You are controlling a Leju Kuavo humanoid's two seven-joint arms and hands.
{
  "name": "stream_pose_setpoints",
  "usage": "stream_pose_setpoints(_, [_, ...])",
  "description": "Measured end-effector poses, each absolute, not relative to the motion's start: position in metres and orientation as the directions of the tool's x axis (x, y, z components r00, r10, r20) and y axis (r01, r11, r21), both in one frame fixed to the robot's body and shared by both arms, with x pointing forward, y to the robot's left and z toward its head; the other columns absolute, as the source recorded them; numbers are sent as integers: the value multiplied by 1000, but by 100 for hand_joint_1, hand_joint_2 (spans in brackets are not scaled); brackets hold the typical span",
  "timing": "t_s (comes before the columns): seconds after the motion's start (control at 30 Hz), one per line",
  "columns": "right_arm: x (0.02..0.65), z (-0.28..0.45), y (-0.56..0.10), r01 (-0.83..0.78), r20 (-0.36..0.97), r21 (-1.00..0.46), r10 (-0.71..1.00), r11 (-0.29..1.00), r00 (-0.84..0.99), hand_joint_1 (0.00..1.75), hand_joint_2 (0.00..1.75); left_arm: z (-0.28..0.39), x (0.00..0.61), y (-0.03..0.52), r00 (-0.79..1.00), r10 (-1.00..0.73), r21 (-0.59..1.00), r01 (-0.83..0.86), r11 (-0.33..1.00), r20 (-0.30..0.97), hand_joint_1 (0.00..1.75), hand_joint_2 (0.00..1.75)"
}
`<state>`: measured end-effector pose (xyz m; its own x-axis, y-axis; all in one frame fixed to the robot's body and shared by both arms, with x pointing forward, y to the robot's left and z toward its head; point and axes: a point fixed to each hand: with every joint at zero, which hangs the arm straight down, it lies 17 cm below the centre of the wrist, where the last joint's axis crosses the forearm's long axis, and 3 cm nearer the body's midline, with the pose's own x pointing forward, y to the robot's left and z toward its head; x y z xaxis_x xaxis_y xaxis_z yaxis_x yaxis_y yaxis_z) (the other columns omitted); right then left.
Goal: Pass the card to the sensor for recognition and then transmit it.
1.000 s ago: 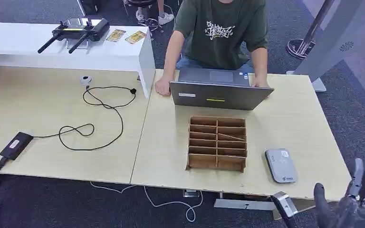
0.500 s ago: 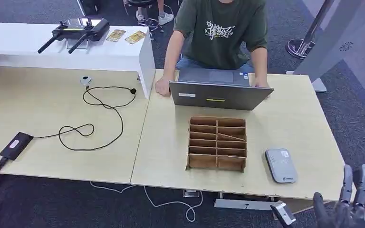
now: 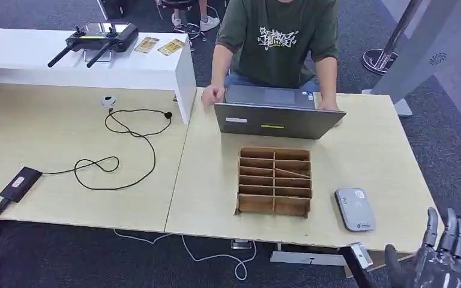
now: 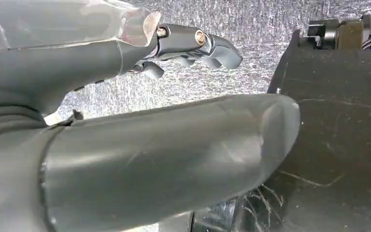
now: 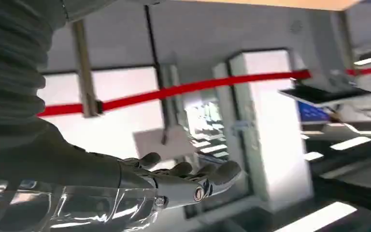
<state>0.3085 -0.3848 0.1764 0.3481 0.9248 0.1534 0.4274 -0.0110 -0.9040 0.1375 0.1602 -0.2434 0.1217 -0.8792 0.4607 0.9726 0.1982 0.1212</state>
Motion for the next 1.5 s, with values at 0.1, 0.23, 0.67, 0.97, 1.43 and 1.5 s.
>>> stream_pose_setpoints(0.1, [321, 173, -407, 381, 219, -925, 832, 10, 510, 0, 175, -242, 140, 159, 122, -878, 118, 973, 198, 464, 0, 0])
stream_pose_setpoints(0.23, [344, 172, -351, 338, 217, -939, 867, 60, 449, 0, 175, -241, 145, 157, 119, -876, 123, 972, 198, 466, 0, 0])
stream_pose_setpoints(0.67, [354, 144, -274, 206, 123, -975, 970, 79, 208, 0, 175, -241, 144, 157, 115, -878, 121, 974, 191, 464, 0, 0])
stream_pose_setpoints(0.97, [354, 135, -266, 176, 104, -982, 980, 73, 170, 0, 175, -240, 144, 156, 113, -878, 121, 974, 190, 464, 0, 0])
stream_pose_setpoints(1.43, [354, 132, -264, 167, 100, -983, 981, 72, 166, 0, 175, -240, 144, 155, 113, -878, 121, 974, 189, 465, 0, 0])
stream_pose_setpoints(1.5, [354, 132, -264, 167, 101, -983, 981, 73, 166, 0, 175, -240, 144, 155, 113, -878, 121, 974, 189, 465, 0, 0])
